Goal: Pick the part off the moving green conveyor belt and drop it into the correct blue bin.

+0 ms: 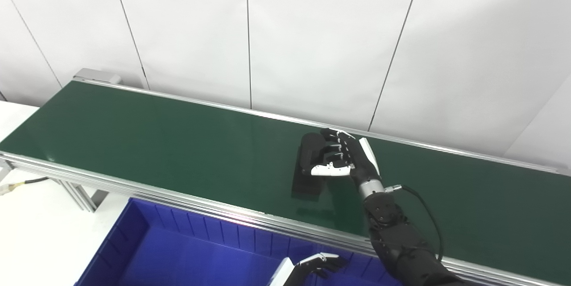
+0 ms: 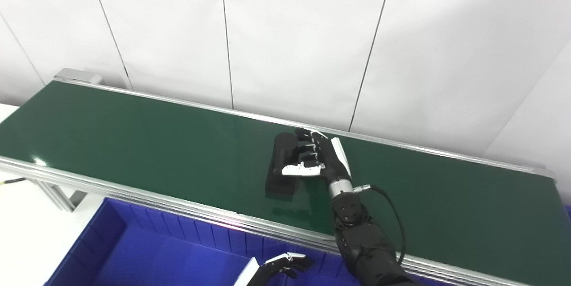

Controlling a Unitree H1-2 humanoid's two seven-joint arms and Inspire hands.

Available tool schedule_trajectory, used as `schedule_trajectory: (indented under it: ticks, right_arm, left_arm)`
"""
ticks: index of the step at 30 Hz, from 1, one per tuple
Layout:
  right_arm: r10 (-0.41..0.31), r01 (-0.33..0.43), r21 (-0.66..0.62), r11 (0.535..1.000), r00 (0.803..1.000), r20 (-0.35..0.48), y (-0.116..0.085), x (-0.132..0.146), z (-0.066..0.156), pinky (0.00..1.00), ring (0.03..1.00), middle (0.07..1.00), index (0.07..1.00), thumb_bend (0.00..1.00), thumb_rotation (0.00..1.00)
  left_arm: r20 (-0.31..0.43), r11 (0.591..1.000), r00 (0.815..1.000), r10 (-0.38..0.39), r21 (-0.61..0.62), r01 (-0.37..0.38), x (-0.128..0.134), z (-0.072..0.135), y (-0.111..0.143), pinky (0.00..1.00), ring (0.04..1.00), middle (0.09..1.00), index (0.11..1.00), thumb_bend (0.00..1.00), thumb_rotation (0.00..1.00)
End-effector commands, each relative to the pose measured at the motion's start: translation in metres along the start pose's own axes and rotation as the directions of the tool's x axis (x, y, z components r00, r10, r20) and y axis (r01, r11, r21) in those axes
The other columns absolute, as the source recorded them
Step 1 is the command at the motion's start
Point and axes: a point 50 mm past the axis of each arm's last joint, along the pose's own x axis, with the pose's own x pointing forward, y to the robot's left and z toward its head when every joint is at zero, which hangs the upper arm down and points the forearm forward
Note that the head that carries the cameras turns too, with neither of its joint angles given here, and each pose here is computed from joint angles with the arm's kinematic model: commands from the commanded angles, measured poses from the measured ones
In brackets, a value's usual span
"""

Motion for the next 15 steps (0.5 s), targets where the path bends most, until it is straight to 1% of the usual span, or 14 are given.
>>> schedule_trajectory:
  ticks: [1,2,3,4,5,6,7,9,10,15]
  right_arm:
    - [-0.04,0.041,-0.005,0.999,0.997,0.072,-0.0053,0.0112,0.0218,0.54,0.638,0.719,0.727,0.92,0.09]
    - [-0.053,0.053,0.001,0.999,0.996,0.068,-0.0051,0.0111,0.0216,0.51,0.61,0.687,0.701,0.9,0.07]
    - [-0.071,0.071,0.004,0.997,0.995,0.065,-0.0048,0.0111,0.0217,0.51,0.606,0.682,0.697,0.9,0.07]
    - [-0.086,0.086,0.0,0.996,0.994,0.063,-0.0044,0.0113,0.022,0.48,0.563,0.622,0.647,0.86,0.04]
    - [-0.097,0.098,-0.006,0.995,0.993,0.062,-0.0041,0.0113,0.0224,0.45,0.52,0.536,0.562,0.66,0.02]
    - [-0.104,0.105,-0.013,0.994,0.992,0.066,-0.0041,0.0113,0.0226,0.43,0.497,0.506,0.531,0.6,0.01]
    - [-0.106,0.108,-0.017,0.994,0.992,0.07,-0.004,0.0112,0.0228,0.41,0.474,0.492,0.512,0.56,0.0]
    - [-0.109,0.11,-0.019,0.994,0.991,0.075,-0.0041,0.0111,0.0231,0.39,0.444,0.494,0.497,0.53,0.0]
    - [-0.109,0.111,-0.02,0.994,0.991,0.077,-0.0042,0.011,0.0233,0.37,0.429,0.492,0.504,0.52,0.0]
    - [-0.109,0.112,-0.032,0.993,0.99,0.085,-0.0059,0.0115,0.0243,0.36,0.413,0.489,0.516,0.52,0.0]
  left_arm:
    - [0.061,1.0,0.998,0.011,-0.007,-0.01,0.0048,0.0099,0.0026,0.65,0.717,0.749,0.738,0.97,0.09]
    - [0.062,1.0,0.998,0.011,-0.007,-0.01,0.0048,0.01,0.0029,0.64,0.716,0.749,0.738,0.97,0.09]
    - [0.063,1.0,0.998,0.011,-0.005,-0.011,0.0048,0.0099,0.003,0.64,0.716,0.749,0.738,0.97,0.09]
    - [0.063,1.0,0.998,0.012,-0.003,-0.011,0.0048,0.0098,0.0031,0.64,0.715,0.748,0.738,0.97,0.09]
    - [0.062,1.0,0.998,0.011,-0.003,-0.011,0.0047,0.0097,0.0033,0.64,0.715,0.748,0.738,0.97,0.09]
    - [0.061,1.0,0.998,0.011,-0.004,-0.01,0.0045,0.0097,0.0035,0.64,0.716,0.749,0.739,0.97,0.09]
    - [0.061,1.0,0.998,0.01,-0.006,-0.01,0.0045,0.0098,0.0036,0.64,0.717,0.749,0.738,0.97,0.09]
    - [0.061,1.0,0.998,0.011,-0.007,-0.01,0.0044,0.01,0.0038,0.64,0.716,0.749,0.737,0.97,0.09]
    - [0.06,1.0,0.998,0.012,-0.006,-0.011,0.0044,0.0099,0.0039,0.64,0.715,0.748,0.736,0.97,0.09]
    - [0.059,1.0,0.998,0.015,0.0,-0.015,0.0047,0.0089,0.0042,0.64,0.715,0.745,0.734,0.97,0.1]
